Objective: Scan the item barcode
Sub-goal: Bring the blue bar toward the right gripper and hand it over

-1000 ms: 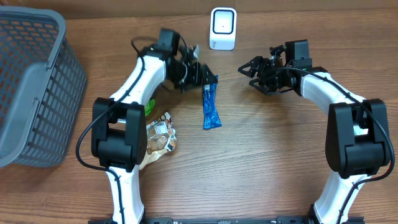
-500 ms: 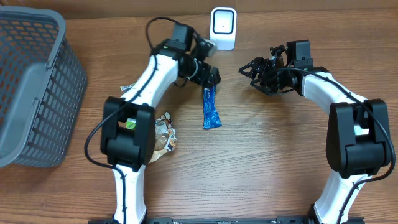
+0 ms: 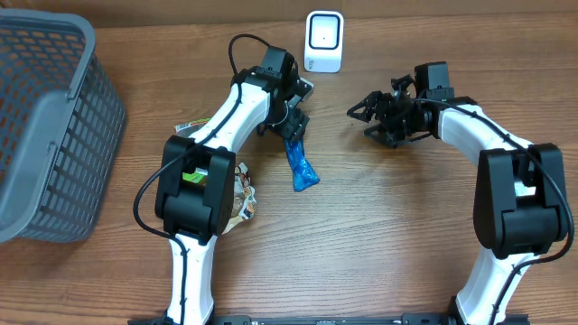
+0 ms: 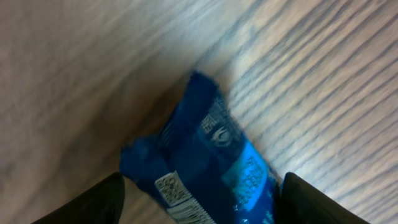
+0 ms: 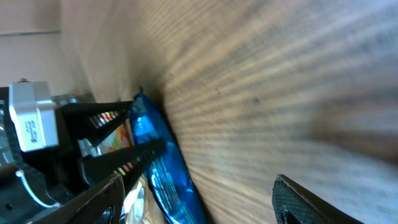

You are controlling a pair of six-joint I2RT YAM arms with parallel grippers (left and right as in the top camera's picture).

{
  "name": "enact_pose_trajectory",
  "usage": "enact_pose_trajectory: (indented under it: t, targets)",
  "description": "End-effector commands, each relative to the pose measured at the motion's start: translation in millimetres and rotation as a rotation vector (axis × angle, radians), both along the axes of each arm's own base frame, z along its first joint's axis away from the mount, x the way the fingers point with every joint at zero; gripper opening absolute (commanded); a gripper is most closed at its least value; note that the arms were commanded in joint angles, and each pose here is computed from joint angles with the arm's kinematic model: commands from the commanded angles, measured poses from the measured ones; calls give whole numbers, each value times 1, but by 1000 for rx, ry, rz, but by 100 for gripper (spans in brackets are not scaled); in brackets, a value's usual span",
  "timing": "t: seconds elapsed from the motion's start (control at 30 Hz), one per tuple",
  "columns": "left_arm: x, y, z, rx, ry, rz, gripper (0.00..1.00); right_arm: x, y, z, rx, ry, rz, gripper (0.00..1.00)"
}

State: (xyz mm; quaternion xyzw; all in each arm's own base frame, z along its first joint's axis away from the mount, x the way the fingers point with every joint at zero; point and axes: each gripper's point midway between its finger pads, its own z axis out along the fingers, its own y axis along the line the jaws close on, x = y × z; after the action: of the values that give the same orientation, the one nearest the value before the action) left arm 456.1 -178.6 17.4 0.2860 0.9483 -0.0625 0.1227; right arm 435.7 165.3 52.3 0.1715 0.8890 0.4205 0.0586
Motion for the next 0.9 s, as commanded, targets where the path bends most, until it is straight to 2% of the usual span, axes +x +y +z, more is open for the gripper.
enact_pose_trajectory:
  t: [0.0,0.27,0.4,0.53,0.67,0.73,0.87]
  targets:
    - [-7,14,-4,23,68,168,72,-12,7,8,21,13,46,77]
    - [-41,16,-8,7,237,314,70,-60,29,2,50,203,125,73]
    - [-45,18,-8,14,256,336,54,-87,52,-6,39,281,171,73]
    - [-48,20,-8,13,276,364,33,-107,73,-16,-10,325,201,74]
    - [-50,17,-9,-14,296,365,19,-113,82,-19,-38,313,227,73]
    - [-50,17,-8,-41,310,377,5,-112,84,-19,-36,303,232,74]
    - [-43,8,0,-201,356,393,4,-107,93,-8,33,198,314,74]
